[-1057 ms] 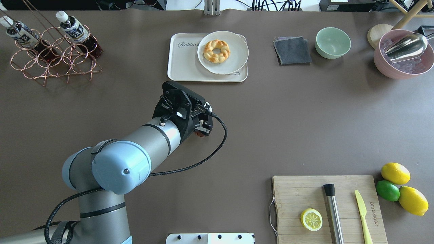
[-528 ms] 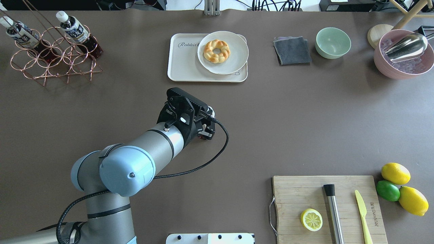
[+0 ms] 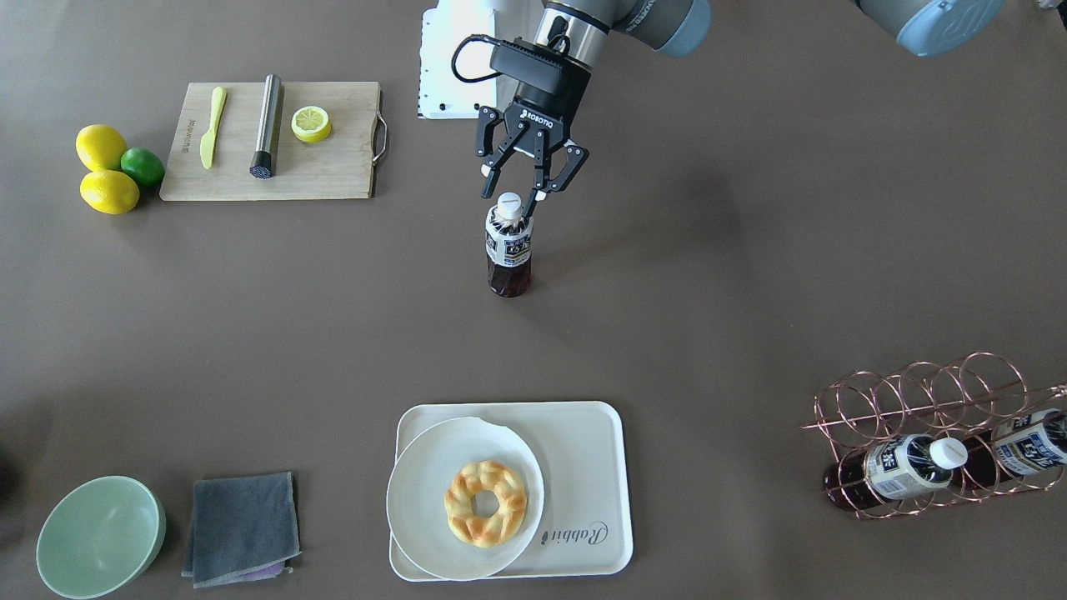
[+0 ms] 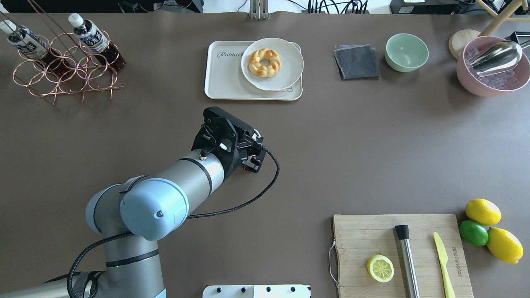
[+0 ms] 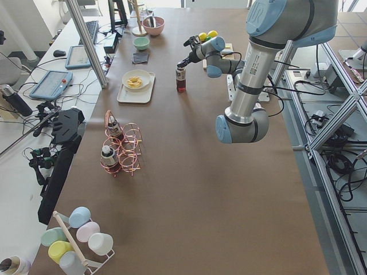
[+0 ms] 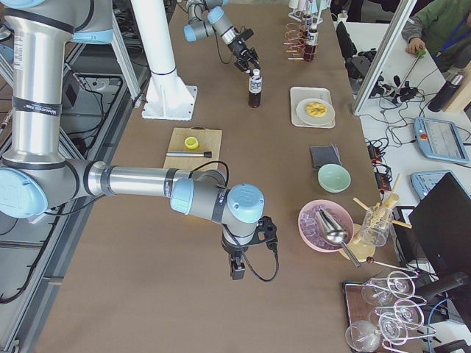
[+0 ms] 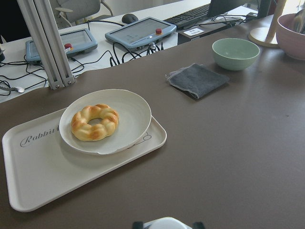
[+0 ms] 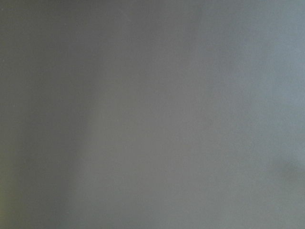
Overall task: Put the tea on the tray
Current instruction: 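Carry the bottle to the table middle and set it upright, open left gripper, then withdraw the left arm back toward the rack, then move the right gripper over the standing tea bottle, then lower the right gripper and close it on the bottle's white cap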
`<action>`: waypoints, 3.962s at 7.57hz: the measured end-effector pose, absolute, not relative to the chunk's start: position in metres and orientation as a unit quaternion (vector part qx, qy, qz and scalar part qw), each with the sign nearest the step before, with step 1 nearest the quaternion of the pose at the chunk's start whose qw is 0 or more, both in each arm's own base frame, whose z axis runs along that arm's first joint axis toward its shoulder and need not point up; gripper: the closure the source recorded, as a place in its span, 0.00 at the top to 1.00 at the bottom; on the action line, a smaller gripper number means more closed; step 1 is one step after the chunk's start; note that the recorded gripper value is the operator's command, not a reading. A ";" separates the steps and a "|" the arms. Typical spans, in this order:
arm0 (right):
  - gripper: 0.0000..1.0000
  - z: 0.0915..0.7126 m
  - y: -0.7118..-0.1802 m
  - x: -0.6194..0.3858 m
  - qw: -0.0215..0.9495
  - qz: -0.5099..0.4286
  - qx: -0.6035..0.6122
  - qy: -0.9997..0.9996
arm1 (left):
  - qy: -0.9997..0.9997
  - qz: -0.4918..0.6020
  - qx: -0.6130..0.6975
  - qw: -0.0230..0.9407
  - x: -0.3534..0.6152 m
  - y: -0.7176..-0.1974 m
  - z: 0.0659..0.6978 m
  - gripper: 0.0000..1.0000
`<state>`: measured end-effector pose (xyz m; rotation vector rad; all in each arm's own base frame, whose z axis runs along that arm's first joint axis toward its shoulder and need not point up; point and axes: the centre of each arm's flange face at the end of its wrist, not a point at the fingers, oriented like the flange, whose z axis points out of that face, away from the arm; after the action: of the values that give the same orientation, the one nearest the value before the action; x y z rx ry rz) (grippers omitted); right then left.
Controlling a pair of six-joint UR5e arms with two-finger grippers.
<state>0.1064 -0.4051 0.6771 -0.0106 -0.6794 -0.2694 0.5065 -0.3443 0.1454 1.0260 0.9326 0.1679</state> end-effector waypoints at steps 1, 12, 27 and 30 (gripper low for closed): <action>1.00 0.677 -0.405 0.106 0.934 -0.132 -0.005 -0.332 | 0.432 0.076 0.473 0.764 0.504 -0.344 0.143 0.98; 1.00 0.556 -0.461 0.059 0.886 -0.189 0.213 -0.367 | 0.432 0.075 0.212 0.874 0.025 -0.483 0.501 0.99; 0.97 0.165 -0.350 -0.479 0.702 -0.198 0.459 -0.507 | 0.389 0.075 0.191 0.898 -0.057 -0.442 0.621 0.99; 0.95 0.160 -0.348 -0.497 0.708 -0.182 0.477 -0.488 | 0.389 0.075 0.191 0.898 -0.056 -0.442 0.622 0.99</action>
<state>-0.4966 -0.3480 0.1596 1.0596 -1.0841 -0.4036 -0.0564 -0.4419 0.6216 0.3959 0.8063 0.1557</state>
